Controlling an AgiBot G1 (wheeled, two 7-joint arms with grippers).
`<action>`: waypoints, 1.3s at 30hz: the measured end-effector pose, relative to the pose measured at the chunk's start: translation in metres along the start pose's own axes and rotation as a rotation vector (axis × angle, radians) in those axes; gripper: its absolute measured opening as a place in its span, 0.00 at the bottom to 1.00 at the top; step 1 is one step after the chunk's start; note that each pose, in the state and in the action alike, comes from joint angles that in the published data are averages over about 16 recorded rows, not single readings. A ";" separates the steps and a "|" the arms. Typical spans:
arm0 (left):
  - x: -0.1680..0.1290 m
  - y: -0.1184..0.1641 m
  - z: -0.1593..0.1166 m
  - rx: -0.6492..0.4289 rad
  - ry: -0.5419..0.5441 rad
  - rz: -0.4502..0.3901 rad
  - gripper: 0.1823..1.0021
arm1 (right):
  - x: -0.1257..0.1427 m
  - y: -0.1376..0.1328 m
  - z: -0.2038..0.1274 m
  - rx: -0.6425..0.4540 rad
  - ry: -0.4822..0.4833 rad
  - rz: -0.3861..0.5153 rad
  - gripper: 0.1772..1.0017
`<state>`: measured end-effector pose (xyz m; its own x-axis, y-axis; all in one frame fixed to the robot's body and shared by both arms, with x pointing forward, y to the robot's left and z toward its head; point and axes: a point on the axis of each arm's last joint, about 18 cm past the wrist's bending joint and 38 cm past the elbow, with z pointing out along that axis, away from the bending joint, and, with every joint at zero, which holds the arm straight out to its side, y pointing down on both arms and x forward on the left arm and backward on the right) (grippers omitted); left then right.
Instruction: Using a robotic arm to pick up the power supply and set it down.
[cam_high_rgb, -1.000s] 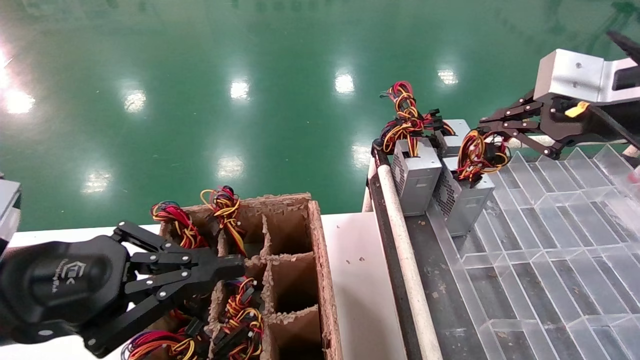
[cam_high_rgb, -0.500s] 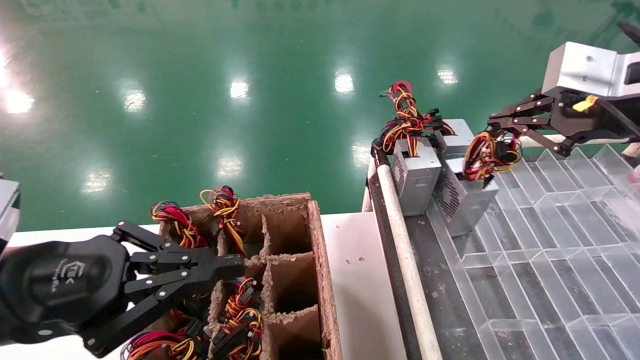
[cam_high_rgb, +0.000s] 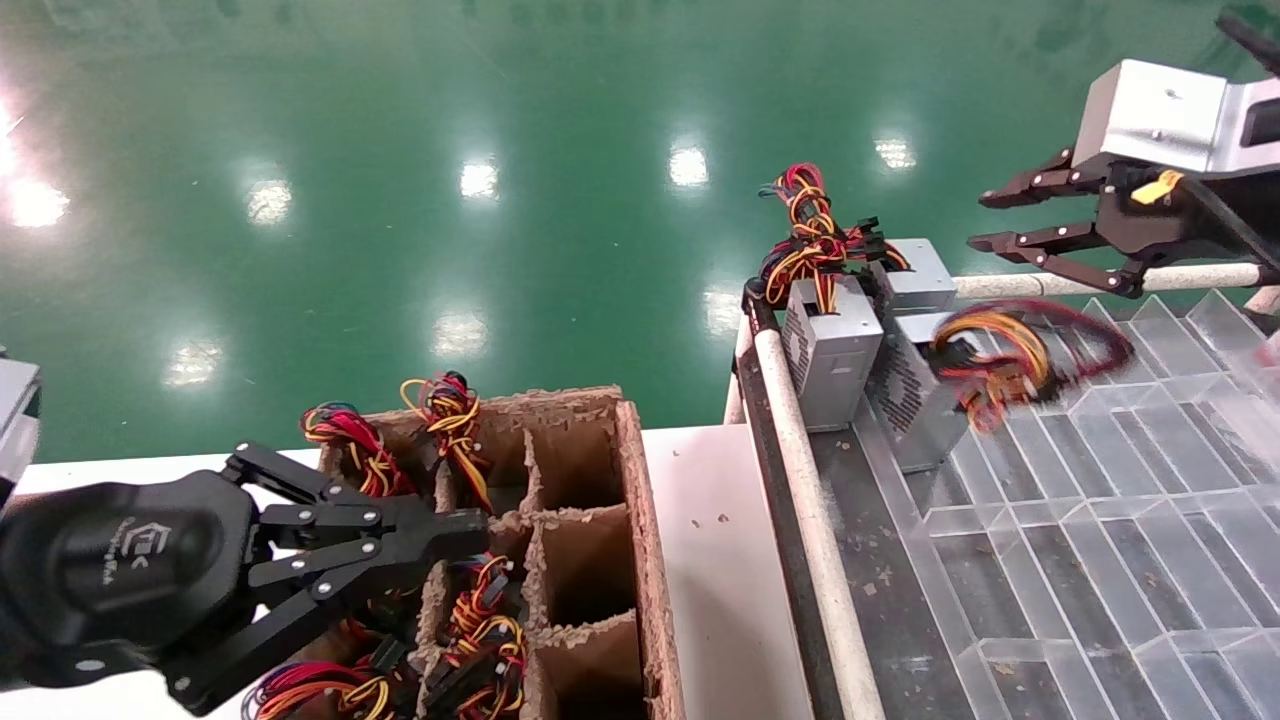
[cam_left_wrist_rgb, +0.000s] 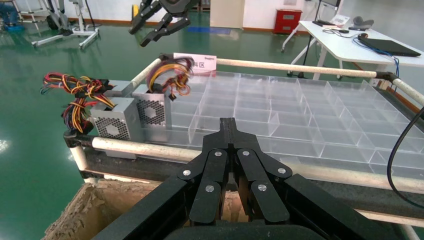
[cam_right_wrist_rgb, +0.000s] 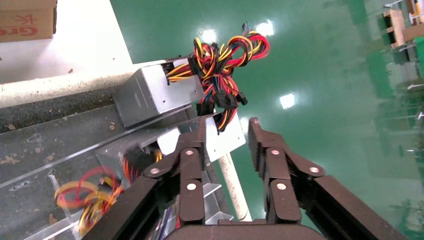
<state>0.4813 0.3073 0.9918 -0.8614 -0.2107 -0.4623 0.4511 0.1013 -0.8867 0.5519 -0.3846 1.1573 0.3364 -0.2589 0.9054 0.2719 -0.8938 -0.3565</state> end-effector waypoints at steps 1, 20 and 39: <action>0.000 0.000 0.000 0.000 0.000 0.000 0.01 | 0.000 -0.002 0.000 0.001 0.003 -0.002 0.16; 0.000 0.000 0.000 0.000 0.000 0.000 0.01 | -0.034 -0.020 0.017 0.151 -0.084 0.048 0.68; 0.000 0.000 0.000 0.000 0.000 0.000 0.04 | -0.107 -0.031 0.033 0.419 -0.290 0.219 0.97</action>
<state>0.4813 0.3073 0.9918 -0.8614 -0.2107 -0.4623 0.4511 0.1013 -0.8867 0.5371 -0.3167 1.0636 0.6440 -0.2578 0.7203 0.4831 -0.5929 -0.6442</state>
